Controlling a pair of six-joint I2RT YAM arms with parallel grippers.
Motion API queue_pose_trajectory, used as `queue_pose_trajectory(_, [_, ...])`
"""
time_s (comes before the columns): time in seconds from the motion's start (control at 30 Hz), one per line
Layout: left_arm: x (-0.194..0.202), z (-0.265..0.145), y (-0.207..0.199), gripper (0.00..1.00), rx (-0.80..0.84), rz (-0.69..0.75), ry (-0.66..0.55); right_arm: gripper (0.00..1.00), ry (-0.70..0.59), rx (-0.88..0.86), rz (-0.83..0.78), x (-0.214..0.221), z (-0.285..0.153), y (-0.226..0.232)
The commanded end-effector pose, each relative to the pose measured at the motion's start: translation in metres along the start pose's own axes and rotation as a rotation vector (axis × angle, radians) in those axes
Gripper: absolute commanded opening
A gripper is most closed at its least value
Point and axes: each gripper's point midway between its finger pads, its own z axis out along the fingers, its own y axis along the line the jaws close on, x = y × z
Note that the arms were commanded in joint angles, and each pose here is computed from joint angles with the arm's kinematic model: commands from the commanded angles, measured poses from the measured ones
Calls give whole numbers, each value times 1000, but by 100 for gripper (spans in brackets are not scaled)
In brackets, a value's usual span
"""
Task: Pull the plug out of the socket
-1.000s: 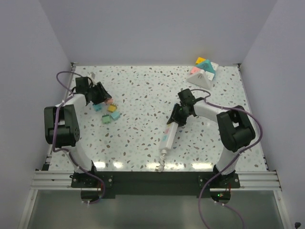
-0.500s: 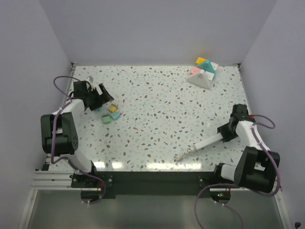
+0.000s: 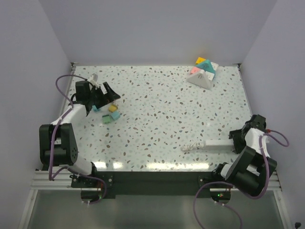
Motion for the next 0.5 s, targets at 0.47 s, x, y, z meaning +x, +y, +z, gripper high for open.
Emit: queue_pose_trajectory(0.47, [0,-23,-76,100,205,89,-24,85,107,-172,-48,27,-62,14])
